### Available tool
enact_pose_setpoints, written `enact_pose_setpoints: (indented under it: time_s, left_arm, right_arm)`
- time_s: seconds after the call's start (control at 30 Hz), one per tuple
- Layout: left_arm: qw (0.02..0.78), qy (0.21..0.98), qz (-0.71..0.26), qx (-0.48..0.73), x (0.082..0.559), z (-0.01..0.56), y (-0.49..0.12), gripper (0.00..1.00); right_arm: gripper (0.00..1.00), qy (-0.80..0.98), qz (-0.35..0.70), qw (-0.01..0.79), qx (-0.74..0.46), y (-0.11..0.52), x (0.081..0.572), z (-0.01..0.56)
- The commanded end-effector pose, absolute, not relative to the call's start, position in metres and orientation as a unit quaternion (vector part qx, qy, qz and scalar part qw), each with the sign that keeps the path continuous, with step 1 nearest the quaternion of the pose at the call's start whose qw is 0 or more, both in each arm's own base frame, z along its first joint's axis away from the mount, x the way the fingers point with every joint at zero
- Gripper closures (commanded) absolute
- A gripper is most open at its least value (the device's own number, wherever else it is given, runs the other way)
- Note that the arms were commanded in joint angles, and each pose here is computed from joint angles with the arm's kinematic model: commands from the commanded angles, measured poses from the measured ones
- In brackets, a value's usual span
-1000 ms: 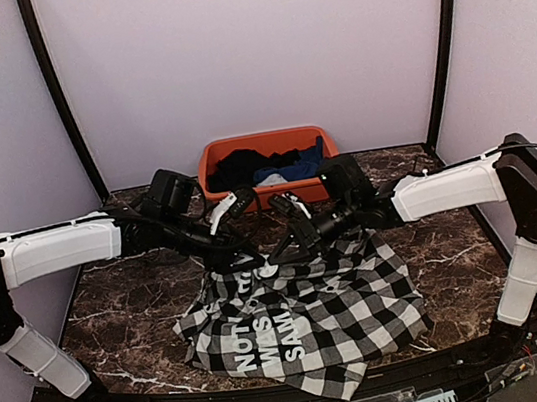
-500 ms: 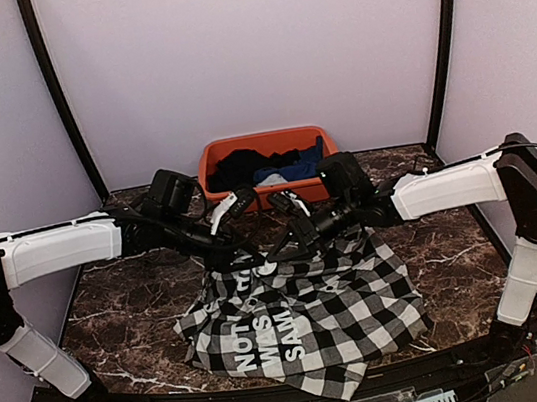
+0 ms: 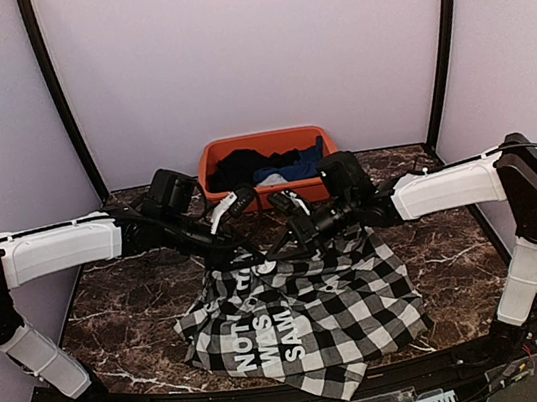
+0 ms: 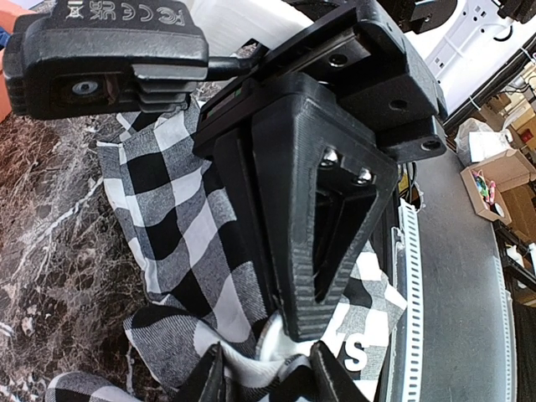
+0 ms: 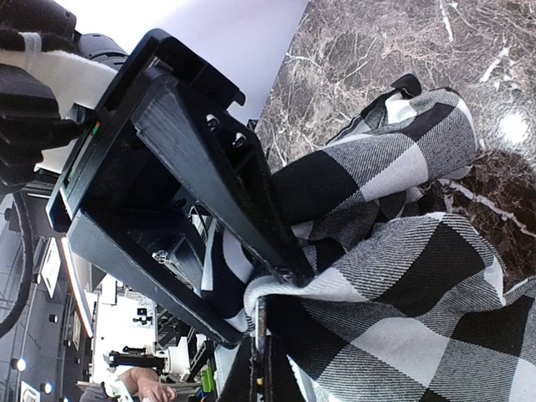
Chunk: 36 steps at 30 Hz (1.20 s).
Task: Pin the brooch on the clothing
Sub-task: Pin the brooch onto the flattened clothing.
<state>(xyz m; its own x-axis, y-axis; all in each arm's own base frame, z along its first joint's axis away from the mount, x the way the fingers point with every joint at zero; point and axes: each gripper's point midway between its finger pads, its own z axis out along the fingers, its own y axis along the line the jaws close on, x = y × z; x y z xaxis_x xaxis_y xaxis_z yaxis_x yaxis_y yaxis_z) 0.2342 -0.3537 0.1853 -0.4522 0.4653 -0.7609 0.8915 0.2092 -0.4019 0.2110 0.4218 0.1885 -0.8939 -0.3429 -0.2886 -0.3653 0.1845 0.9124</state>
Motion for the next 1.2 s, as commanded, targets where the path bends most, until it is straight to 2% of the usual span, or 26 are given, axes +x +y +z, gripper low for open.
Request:
enact_pose_setpoints:
  time_s: [0.0, 0.23, 0.73, 1.17]
  left_arm:
    - [0.254, 0.745, -0.415, 0.456, 0.241, 0.181, -0.354, 0.67]
    - [0.256, 0.751, -0.398, 0.461, 0.244, 0.177, -0.351, 0.71]
    - [0.254, 0.761, -0.365, 0.473, 0.248, 0.172, -0.344, 0.71]
    - [0.241, 0.758, -0.384, 0.469, 0.245, 0.172, -0.349, 0.70]
  right_arm:
    - [1.00, 0.718, 0.640, 0.028, -0.273, 0.430, 0.204, 0.232]
    - [1.00, 0.715, 0.642, 0.029, -0.275, 0.431, 0.203, 0.236]
    - [1.00, 0.717, 0.640, 0.023, -0.276, 0.430, 0.202, 0.231]
    - [1.00, 0.732, 0.624, 0.027, -0.272, 0.430, 0.205, 0.222]
